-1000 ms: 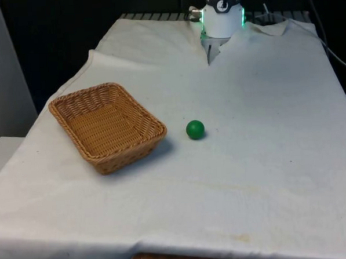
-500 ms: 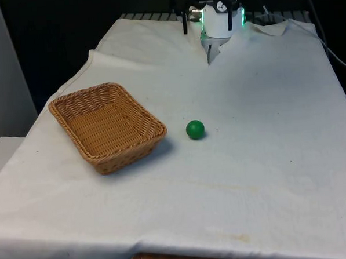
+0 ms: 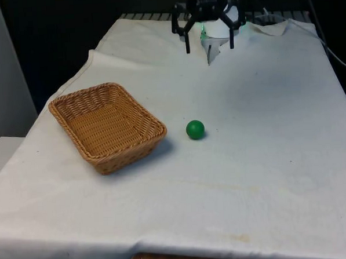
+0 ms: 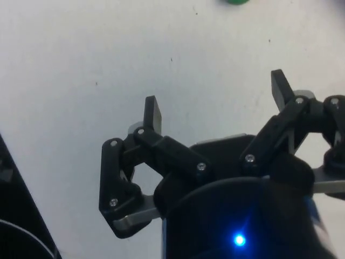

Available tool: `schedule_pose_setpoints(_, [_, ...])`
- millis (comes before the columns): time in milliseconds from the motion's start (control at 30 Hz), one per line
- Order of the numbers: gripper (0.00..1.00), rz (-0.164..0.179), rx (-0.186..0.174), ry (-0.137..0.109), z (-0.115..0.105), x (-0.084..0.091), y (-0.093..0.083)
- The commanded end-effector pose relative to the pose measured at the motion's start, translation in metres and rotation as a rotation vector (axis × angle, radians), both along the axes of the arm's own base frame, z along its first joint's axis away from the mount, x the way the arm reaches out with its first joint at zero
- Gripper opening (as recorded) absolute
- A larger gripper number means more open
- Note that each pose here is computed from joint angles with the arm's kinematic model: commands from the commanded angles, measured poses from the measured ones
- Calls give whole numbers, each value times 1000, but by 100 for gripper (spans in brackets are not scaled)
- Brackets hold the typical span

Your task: Pick up the ball and place it into the basket.

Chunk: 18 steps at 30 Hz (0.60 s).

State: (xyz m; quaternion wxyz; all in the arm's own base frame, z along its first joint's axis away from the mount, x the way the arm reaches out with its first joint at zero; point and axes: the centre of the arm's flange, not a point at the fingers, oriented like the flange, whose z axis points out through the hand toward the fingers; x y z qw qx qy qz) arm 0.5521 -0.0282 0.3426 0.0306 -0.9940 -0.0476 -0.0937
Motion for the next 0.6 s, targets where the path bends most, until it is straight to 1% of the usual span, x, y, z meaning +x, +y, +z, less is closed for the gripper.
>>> schedule_pose_setpoints(0, [100, 0, 8, -5, -4, 2, 1])
schedule_pose_setpoints(33, [100, -2, 7, -4, -11, 5, 0])
schedule_pose_setpoints(167, [100, -20, 2, 2, -25, 10, -5])
schedule_pose_setpoints(200, [100, -17, -6, 5, -22, 8, -3])
schedule_pose_setpoints(233, [100, -23, 1, 2, -27, 11, -5])
schedule_pose_setpoints(333, [100, -37, -4, 7, -38, 15, -8])
schedule_pose_setpoints(500, [100, -60, -24, 14, -59, 20, -10])
schedule_pose_setpoints(533, [100, -56, -29, 21, -56, 19, -11])
schedule_pose_setpoints(567, [100, -63, -26, 15, -62, 21, -10])
